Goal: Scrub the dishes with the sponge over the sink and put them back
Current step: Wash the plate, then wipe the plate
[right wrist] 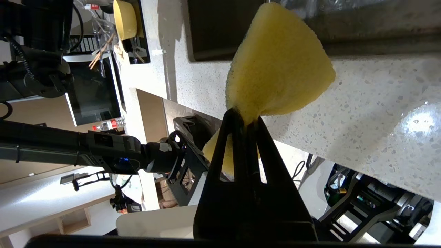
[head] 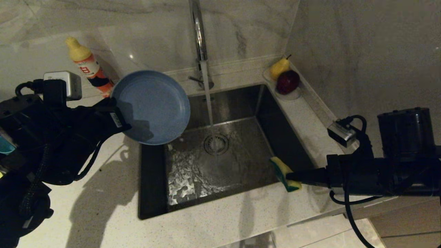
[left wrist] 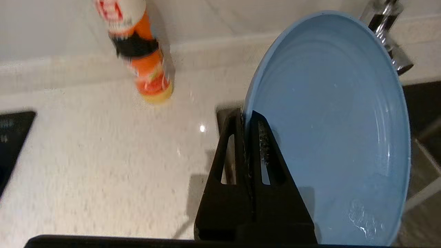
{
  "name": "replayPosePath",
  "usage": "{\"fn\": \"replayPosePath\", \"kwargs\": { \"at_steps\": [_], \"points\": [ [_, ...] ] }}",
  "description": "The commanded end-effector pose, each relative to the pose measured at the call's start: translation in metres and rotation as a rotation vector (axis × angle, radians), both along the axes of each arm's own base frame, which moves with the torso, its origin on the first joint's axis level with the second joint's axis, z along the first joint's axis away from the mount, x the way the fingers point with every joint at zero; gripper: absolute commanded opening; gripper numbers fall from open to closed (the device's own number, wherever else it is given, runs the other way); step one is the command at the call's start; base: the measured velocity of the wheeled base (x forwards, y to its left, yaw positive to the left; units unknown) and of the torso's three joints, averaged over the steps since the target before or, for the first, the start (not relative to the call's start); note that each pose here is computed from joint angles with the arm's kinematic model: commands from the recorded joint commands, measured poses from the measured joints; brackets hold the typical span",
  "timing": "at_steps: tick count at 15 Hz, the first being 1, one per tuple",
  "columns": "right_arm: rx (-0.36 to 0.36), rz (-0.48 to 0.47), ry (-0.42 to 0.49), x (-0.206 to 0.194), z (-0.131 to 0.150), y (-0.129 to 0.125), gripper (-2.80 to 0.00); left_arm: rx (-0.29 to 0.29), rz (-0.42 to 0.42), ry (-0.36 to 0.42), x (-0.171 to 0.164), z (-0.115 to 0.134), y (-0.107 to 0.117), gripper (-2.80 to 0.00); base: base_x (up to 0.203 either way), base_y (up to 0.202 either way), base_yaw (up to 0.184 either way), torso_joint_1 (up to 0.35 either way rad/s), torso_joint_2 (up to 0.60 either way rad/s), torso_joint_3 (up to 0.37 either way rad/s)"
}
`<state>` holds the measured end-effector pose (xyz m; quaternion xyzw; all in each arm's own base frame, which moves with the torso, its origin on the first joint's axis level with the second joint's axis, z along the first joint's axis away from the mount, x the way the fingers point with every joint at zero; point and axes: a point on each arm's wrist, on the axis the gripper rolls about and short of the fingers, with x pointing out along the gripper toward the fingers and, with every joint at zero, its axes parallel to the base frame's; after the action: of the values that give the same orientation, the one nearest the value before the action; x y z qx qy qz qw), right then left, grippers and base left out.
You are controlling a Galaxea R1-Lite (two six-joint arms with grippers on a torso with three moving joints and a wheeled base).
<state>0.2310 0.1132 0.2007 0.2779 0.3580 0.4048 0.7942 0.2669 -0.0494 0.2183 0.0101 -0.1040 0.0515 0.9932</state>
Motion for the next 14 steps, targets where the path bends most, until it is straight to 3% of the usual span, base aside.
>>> {"fn": "replayPosePath", "kwargs": {
  "at_steps": [1,4,6,9,11,14],
  "points": [
    [0.014,0.003,-0.019,-0.005,0.007,-0.002,-2.8,-0.019,-0.002,0.049,-0.006,0.001,0.002,-2.8,0.0,0.0,0.0,0.0,0.0,0.0],
    [0.032,0.005,-0.054,-0.016,0.02,-0.006,-2.8,-0.07,-0.029,0.281,-0.03,0.006,0.006,-2.8,0.0,0.0,0.0,0.0,0.0,0.0],
    [0.037,0.004,-0.057,-0.021,0.029,-0.009,-2.8,-0.123,-0.077,0.475,-0.051,0.014,0.009,-2.8,0.0,0.0,0.0,0.0,0.0,0.0],
    [0.043,0.004,-0.058,-0.029,0.04,-0.012,-2.8,-0.25,-0.257,0.697,-0.099,0.031,0.014,-2.8,0.0,0.0,0.0,0.0,0.0,0.0],
    [0.058,0.0,-0.043,-0.03,0.048,-0.012,-2.8,-0.296,-0.318,0.802,-0.115,0.023,0.015,-2.8,0.0,0.0,0.0,0.0,0.0,0.0],
    [0.068,0.025,-0.042,-0.036,0.058,-0.007,-2.8,-0.352,-0.39,0.855,-0.134,0.007,0.016,-2.8,0.0,0.0,0.0,0.0,0.0,0.0]
  ]
}}
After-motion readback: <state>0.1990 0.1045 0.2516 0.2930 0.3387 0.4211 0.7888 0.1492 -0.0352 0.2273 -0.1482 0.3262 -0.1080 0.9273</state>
